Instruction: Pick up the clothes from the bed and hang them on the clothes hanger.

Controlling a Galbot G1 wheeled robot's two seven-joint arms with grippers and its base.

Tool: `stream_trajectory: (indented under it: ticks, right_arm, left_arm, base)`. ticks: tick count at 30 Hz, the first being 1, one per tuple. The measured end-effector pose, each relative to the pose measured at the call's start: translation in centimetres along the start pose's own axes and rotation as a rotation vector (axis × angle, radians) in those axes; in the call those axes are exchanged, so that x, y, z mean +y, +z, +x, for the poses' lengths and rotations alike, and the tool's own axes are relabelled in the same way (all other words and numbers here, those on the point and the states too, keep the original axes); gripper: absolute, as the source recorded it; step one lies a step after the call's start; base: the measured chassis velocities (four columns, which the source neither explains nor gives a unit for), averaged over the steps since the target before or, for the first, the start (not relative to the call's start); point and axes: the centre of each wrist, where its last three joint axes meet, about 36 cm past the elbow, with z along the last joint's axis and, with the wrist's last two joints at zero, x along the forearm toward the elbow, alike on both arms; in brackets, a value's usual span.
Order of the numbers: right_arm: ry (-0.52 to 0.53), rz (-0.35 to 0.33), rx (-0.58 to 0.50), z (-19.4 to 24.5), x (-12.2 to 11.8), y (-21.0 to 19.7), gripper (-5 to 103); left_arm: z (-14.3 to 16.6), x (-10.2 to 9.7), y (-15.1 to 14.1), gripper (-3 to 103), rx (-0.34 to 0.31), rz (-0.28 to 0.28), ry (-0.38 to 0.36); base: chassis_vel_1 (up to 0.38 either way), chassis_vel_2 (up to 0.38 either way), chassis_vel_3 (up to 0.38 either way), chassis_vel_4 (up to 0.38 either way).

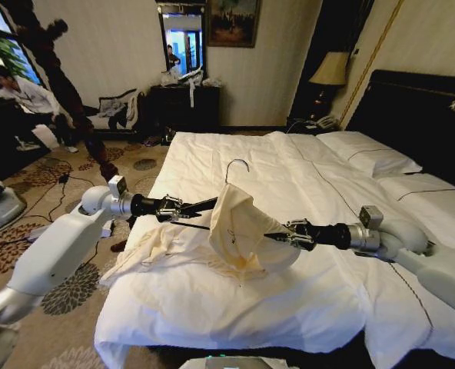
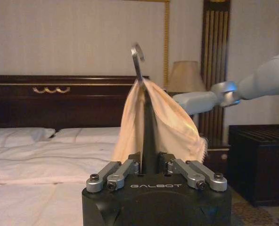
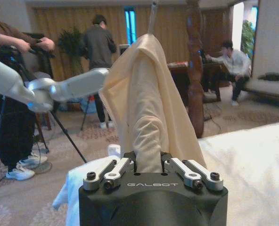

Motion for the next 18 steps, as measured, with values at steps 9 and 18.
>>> stream_trajectory:
  ticks: [9, 18]
  right_arm:
    - [-0.004, -0.007, -0.001, -0.1, 0.0, 0.2, 21]
    - [-0.012, 0.001, -0.013, -0.2, 0.1, 0.4, 21]
  left_arm:
    - [0.1, -0.1, 0.1, 50, 0.003, 0.003, 0.003]
    - [1.1, 0.4, -0.7, 88, -0.132, -0.03, -0.147]
  base:
    - [0.0, 0.0, 0.0, 0.0]
    - [0.0, 0.0, 0.0, 0.0]
